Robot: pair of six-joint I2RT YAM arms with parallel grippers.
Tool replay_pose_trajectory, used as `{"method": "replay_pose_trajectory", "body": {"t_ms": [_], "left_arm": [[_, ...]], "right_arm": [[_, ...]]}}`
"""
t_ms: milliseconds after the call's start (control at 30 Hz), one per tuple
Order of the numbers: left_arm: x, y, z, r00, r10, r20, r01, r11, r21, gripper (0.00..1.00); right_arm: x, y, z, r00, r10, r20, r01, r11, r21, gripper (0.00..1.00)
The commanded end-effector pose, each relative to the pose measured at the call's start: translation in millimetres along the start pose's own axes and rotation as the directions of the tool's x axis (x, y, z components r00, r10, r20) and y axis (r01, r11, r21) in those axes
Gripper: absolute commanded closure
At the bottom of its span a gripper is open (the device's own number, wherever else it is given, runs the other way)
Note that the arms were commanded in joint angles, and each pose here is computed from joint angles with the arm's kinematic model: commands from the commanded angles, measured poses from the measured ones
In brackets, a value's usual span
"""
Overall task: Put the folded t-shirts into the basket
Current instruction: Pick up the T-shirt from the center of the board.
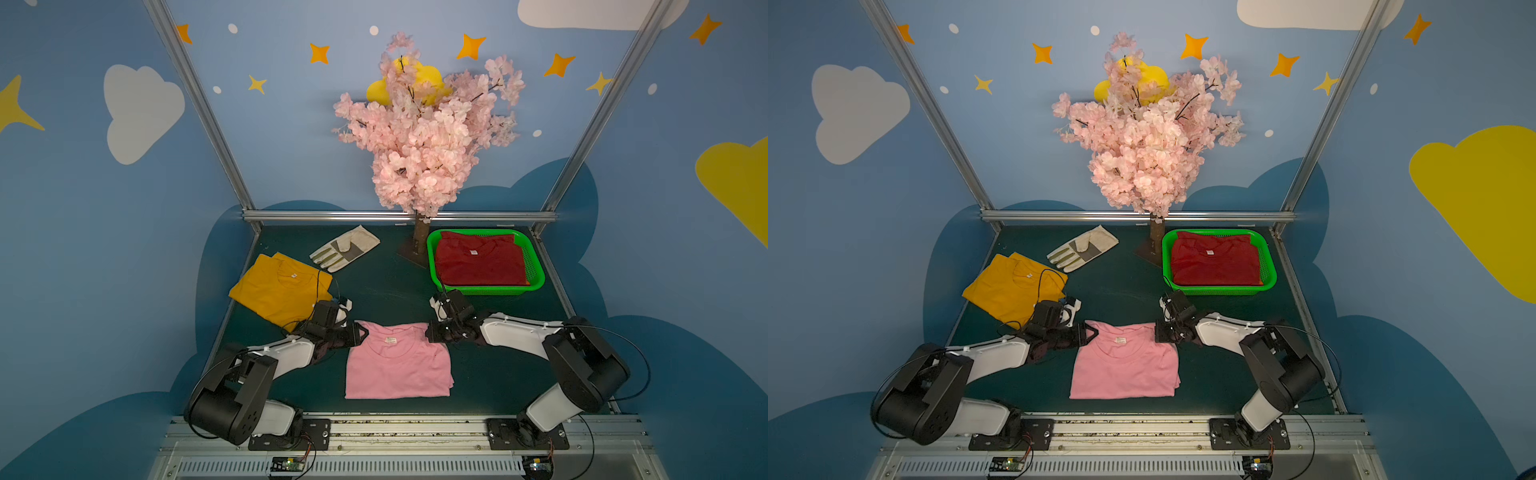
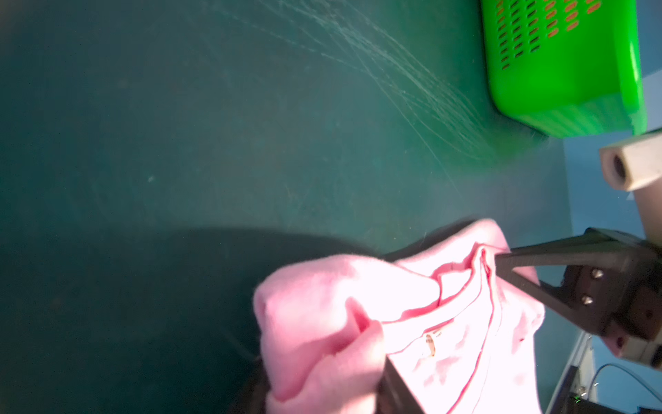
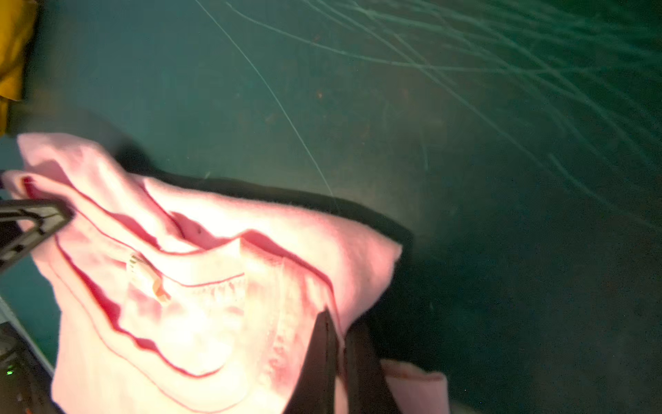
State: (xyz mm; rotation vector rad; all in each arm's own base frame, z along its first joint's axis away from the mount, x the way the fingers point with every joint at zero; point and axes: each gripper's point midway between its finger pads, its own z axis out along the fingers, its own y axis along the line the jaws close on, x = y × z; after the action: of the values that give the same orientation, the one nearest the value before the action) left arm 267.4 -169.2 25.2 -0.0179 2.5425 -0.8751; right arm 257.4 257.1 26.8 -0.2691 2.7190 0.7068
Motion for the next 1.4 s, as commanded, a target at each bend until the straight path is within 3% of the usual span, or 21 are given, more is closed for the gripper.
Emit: {"method": "replay_pose_trajectory", "body": {"t_ms": [0, 133, 233, 267, 667, 1100, 1367], "left_arm": [[25.7, 3.7, -0.6, 0.996, -0.032, -0.081, 0.033, 0.999, 0.0, 0.67], [20.5, -7.0, -3.6, 0.998, -0.038, -0.049, 0.04, 0.998, 0.055, 0.78], [13.7, -20.5, -10.2, 0.999, -0.045, -0.011, 0.046, 0.992, 0.115, 0.96], [11.5, -26.2, -13.4, 0.999, -0.045, 0.003, 0.044, 0.99, 0.136, 0.97], [-16.8, -86.0, -70.7, 0.974, 0.039, 0.223, -0.087, 0.974, 0.209, 0.97], [-45.1, -143.9, -102.3, 0.941, 0.138, 0.308, -0.211, 0.952, 0.221, 0.98], [-73.0, -182.9, -108.9, 0.914, 0.225, 0.339, -0.296, 0.939, 0.174, 0.98]], "right_arm": [[-11.5, 11.9, -4.5, 0.999, -0.014, 0.042, 0.016, 0.997, -0.07, 1.0], [-23.2, 14.0, -16.3, 0.995, 0.001, 0.096, 0.011, 0.993, -0.121, 1.0], [-30.7, 12.6, -28.3, 0.992, 0.01, 0.126, 0.009, 0.989, -0.147, 1.0], [-33.6, 12.5, -33.8, 0.99, 0.011, 0.138, 0.011, 0.988, -0.152, 1.0], [-53.4, 6.8, -95.3, 0.964, -0.004, 0.266, 0.04, 0.991, -0.129, 1.0], [-71.5, 8.4, -165.6, 0.92, -0.018, 0.393, 0.054, 0.995, -0.079, 1.0], [-94.1, -3.6, -216.9, 0.83, -0.078, 0.552, 0.064, 0.997, 0.046, 1.0]]}}
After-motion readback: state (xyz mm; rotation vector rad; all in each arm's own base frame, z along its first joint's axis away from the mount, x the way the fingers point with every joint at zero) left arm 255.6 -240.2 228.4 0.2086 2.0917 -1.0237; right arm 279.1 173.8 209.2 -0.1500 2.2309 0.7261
